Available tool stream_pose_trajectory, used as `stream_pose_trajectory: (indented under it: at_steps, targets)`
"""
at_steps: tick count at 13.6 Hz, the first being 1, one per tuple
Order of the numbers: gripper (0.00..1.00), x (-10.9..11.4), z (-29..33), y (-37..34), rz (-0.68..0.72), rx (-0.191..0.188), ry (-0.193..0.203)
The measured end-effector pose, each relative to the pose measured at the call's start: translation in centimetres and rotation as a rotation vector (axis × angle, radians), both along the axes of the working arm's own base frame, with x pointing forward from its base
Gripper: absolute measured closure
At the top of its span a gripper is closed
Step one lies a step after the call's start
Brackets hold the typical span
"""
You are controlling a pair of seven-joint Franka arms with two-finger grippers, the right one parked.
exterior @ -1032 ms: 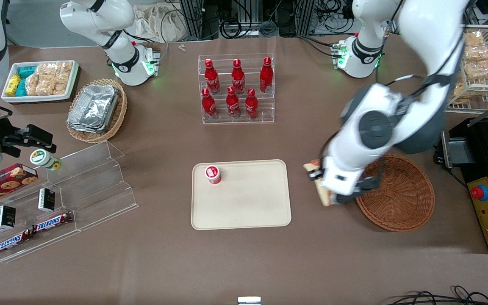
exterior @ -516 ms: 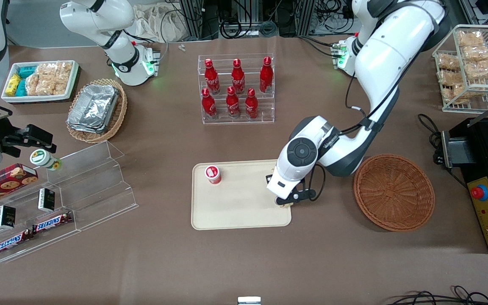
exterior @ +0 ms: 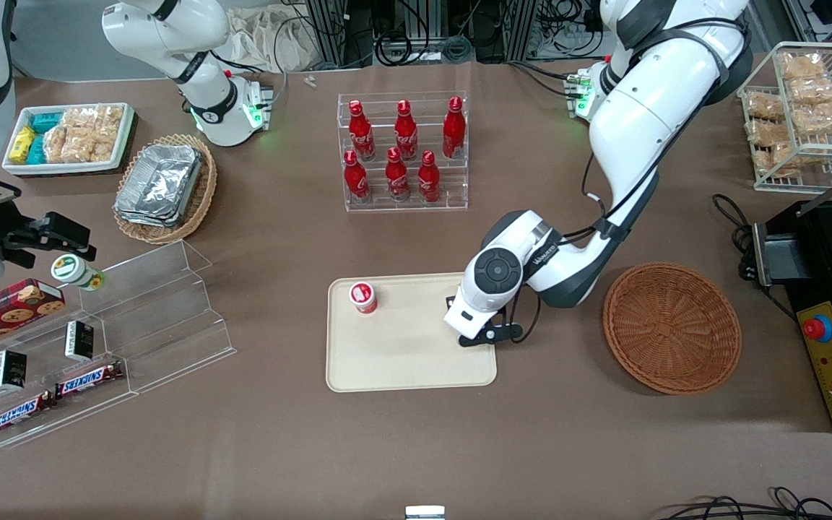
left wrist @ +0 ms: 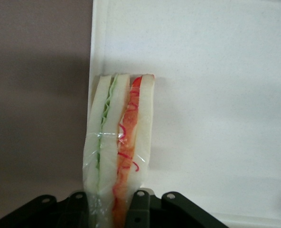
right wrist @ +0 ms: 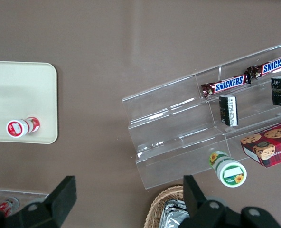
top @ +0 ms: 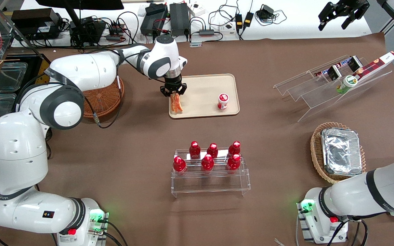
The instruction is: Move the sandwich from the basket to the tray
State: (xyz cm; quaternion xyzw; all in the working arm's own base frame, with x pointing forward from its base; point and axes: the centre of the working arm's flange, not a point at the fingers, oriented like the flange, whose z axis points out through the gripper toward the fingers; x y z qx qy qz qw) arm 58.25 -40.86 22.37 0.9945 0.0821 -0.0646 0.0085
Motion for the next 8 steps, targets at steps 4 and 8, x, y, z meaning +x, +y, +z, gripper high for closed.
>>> stream_pose_trajectory:
  at_steps: [4,8]
  targets:
    - [0.73,0.0,-0.6,0.0,-0.003,0.003,0.004]
    - [0.34,0.8,0.4,0.0,0.011,-0.009,-0.016]
